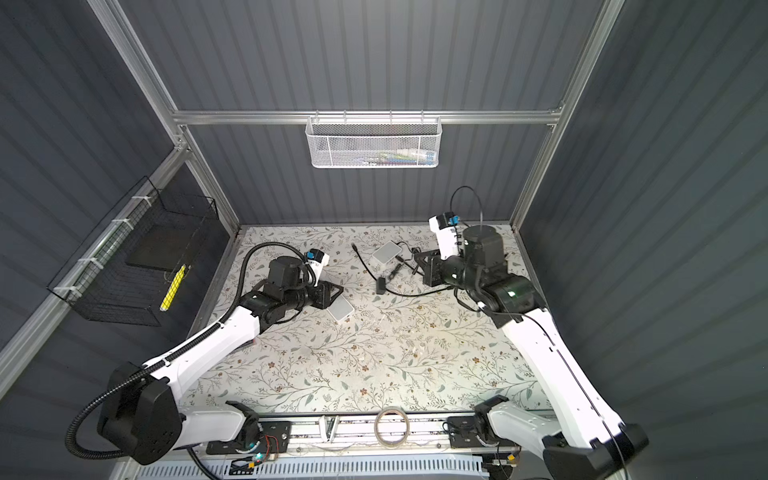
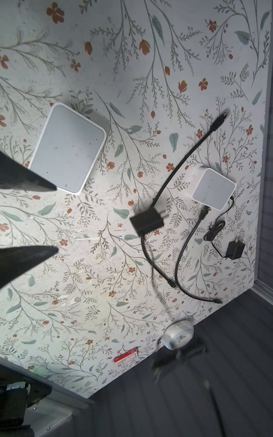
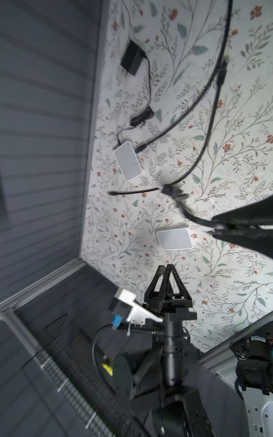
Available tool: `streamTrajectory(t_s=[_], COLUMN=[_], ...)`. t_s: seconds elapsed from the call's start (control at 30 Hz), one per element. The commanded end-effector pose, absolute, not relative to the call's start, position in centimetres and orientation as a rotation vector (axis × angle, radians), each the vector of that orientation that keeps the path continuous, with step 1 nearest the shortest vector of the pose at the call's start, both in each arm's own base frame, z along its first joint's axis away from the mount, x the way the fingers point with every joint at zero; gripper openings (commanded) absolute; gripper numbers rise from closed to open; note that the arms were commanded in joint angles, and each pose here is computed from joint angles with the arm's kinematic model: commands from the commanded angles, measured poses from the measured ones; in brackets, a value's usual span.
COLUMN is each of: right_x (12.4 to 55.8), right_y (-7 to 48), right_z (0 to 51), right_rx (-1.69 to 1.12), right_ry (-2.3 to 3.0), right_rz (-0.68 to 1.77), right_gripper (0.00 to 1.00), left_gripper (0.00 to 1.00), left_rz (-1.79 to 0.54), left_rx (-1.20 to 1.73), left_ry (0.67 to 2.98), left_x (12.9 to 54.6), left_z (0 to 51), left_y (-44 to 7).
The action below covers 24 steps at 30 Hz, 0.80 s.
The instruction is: Insert the plug into the switch port
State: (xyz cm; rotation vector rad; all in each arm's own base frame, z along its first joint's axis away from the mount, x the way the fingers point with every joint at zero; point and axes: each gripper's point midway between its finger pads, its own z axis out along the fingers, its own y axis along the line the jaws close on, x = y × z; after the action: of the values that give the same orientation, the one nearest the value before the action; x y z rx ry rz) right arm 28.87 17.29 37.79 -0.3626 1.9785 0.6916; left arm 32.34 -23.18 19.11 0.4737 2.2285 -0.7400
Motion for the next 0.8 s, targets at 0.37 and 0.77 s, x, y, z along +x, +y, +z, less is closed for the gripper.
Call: streamTrajectory(t_s=[0.37,0.77], right_x=[29.6,33.2], right_y=[17.8,18.5], right_z=[28.3,20.5], right_rx=[-0.164,0.097], right_ry=[2.142,2.166], right_rz=[0.818,0.908], right_gripper=[0.0,0.0], left_gripper=[0.38,0.39], left_rz=[-0.949,-1.177], left_rx=[0.612,0.711], left_ry=[2.135,2.075], left_x=[31.0,27.9], left_z=[21.6,22.0], left_y=[-27.0,-29.9])
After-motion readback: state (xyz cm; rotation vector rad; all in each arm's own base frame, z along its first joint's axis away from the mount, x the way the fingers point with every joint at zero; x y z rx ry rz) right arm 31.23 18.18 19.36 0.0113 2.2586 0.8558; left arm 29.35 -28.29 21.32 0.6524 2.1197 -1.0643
